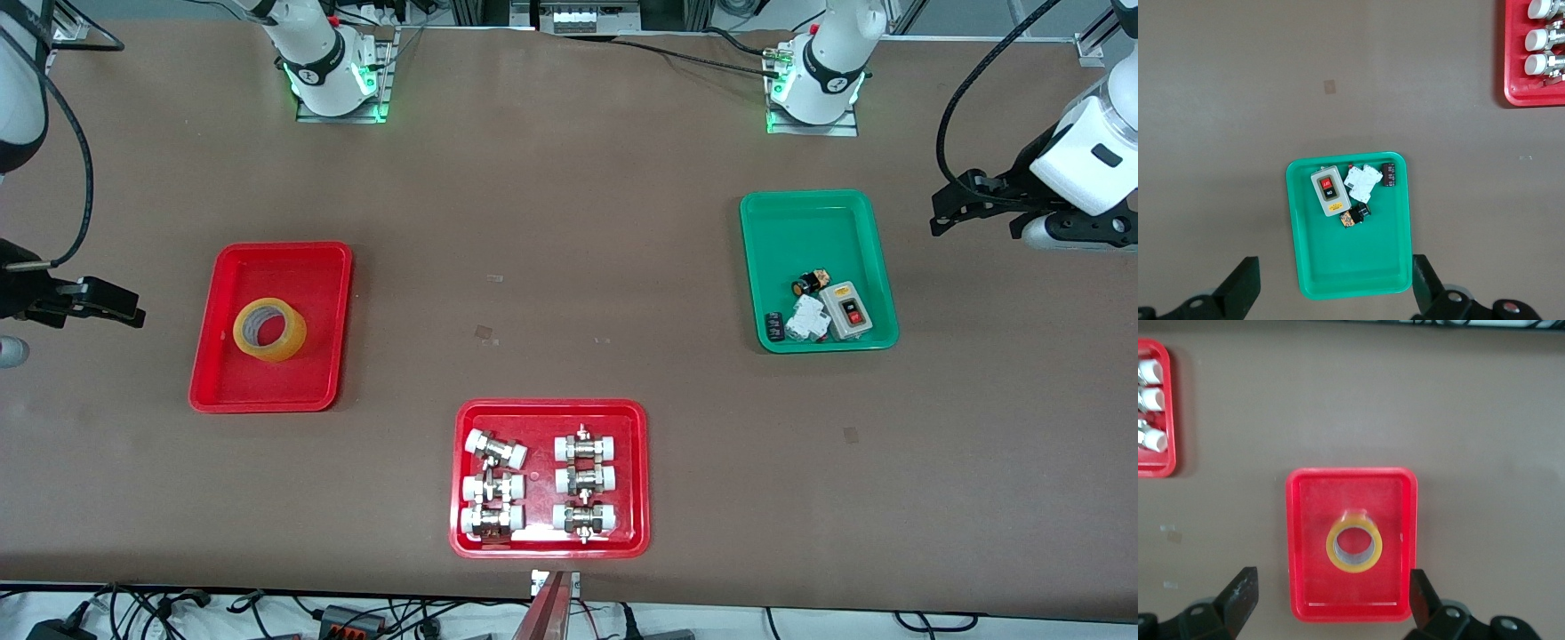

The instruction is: Left arm passes tape to right arm into tray

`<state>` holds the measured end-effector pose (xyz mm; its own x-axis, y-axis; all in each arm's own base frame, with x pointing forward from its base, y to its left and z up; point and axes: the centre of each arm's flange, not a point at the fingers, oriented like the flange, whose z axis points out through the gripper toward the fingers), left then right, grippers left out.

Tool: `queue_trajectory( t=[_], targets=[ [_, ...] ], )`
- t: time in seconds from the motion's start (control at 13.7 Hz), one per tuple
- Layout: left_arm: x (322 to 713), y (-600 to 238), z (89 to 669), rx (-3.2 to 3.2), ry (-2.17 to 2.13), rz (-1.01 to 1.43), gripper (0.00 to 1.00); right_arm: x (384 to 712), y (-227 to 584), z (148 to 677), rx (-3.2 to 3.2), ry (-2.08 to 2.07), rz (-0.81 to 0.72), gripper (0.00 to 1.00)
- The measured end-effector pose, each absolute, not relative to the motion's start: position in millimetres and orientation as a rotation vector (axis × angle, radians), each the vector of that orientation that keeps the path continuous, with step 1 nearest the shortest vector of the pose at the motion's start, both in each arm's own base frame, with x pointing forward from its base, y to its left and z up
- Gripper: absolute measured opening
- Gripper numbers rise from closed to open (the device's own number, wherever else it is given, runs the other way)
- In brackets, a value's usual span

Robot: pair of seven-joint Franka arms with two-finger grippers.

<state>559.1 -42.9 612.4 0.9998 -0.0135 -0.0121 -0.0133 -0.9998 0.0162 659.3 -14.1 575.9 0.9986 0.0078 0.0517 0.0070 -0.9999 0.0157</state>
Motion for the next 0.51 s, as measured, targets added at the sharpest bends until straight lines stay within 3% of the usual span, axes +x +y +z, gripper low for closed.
queue_trajectory(
  t=[0.51],
  targets=[
    [558.3, -41.4, 611.5, 3.126, -0.014, -0.033, 1.0, 617.8, -25.6, 579.7, 3.118, -0.02, 0.053, 1.0]
  ],
)
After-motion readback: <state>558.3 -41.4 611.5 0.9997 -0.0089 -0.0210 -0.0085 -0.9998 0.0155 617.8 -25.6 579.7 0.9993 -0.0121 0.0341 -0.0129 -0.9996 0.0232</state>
